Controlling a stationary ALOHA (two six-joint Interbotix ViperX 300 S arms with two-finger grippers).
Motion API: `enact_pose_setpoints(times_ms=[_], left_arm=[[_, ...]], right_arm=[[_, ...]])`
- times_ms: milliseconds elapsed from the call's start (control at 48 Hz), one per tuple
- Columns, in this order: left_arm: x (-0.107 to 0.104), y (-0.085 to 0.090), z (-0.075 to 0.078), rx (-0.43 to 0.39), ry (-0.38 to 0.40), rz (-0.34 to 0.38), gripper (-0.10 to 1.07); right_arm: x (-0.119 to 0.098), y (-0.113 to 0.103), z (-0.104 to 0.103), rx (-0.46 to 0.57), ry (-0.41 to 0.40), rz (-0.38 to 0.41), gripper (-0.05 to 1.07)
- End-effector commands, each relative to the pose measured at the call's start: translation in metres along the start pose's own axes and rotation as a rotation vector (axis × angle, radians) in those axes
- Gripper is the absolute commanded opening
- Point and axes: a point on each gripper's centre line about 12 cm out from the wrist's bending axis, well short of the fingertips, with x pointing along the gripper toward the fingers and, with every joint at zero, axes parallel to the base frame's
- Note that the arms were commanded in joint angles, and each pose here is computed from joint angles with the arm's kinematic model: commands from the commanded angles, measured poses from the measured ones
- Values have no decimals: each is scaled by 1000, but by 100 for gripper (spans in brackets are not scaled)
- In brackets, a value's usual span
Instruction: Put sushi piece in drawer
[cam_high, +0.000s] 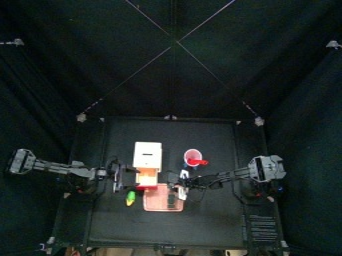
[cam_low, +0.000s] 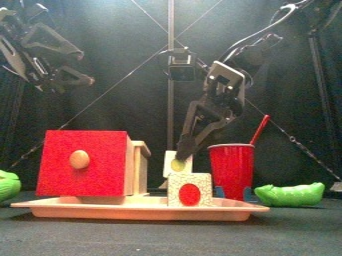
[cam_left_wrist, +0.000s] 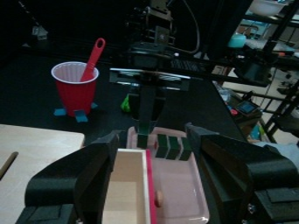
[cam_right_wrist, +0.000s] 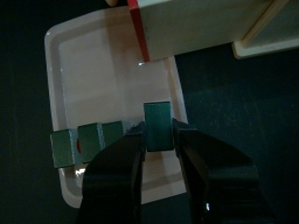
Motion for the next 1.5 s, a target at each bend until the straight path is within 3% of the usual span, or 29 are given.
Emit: enact_pose_setpoints(times_ms=[0, 354, 562, 1000, 1271, 1479], left_arm=[[2, -1, 6, 0, -20, -2, 96], [1, -1, 4, 0, -17, -2, 96], [1, -1, 4, 1, -17, -2, 96], [1, -1, 4, 1, -17, -3, 96], [1, -1, 4, 1, -15, -3, 96], [1, 0, 3, 1, -15, -1, 96]], right_arm=[[-18, 4, 28, 4, -87, 16, 60], [-47, 1, 87, -28, -296, 36, 60], [-46, -2, 114, -41, -419, 64, 60], [1, -4, 119, -60, -394, 60, 61], [13, -9, 114, -55, -368, 51, 63], [14, -9, 113, -55, -366, 51, 75]])
